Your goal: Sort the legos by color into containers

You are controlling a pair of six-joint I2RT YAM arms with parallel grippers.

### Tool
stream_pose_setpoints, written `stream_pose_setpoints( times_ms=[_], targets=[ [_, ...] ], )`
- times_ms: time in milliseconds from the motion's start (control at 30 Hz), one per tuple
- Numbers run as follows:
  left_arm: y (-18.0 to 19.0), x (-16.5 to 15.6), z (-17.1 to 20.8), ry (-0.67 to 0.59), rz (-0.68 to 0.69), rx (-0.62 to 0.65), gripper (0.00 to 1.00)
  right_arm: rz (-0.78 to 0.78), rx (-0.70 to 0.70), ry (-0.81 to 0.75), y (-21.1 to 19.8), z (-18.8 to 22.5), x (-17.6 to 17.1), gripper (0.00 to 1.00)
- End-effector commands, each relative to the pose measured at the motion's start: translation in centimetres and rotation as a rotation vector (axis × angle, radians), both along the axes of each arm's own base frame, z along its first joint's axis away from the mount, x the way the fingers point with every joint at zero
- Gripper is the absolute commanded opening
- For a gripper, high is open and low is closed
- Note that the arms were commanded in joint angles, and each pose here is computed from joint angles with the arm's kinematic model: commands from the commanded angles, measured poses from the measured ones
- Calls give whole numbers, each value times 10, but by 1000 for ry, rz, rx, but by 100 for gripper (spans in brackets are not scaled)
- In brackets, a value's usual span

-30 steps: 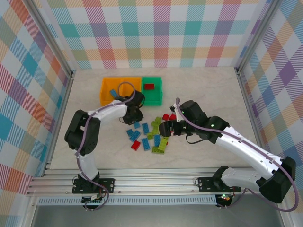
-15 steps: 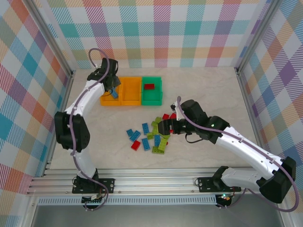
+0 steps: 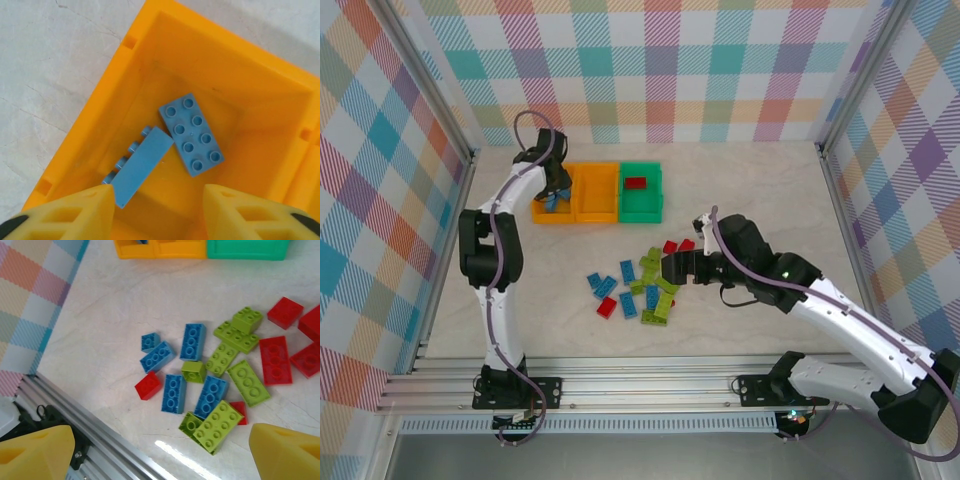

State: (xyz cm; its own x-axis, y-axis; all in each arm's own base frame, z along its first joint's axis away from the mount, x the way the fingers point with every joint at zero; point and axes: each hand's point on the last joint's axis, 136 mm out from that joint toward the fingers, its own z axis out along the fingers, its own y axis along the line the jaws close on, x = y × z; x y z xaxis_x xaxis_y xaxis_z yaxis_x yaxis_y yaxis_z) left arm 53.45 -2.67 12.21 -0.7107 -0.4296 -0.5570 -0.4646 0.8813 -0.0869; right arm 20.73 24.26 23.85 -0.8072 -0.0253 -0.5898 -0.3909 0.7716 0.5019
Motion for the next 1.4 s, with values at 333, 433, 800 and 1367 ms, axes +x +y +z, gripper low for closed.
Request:
stream_pose_setpoints(
  times_ms=[333,433,800,1367],
  targets=[
    [-108,-145,178,-377,-569,-139,57,-311,-349,359,-19,-104,22,82],
    [-146,-199,161,-323,-873,-31,67,-299,-332,470,2,-128,9,81],
    [-155,-354,84,-177,-1623,121,100,-290,-414,564,31,-181,-14,67],
    [-156,-351,77,-437,-1681,276,100,-314,-401,380,25,-144,10,35]
  ],
)
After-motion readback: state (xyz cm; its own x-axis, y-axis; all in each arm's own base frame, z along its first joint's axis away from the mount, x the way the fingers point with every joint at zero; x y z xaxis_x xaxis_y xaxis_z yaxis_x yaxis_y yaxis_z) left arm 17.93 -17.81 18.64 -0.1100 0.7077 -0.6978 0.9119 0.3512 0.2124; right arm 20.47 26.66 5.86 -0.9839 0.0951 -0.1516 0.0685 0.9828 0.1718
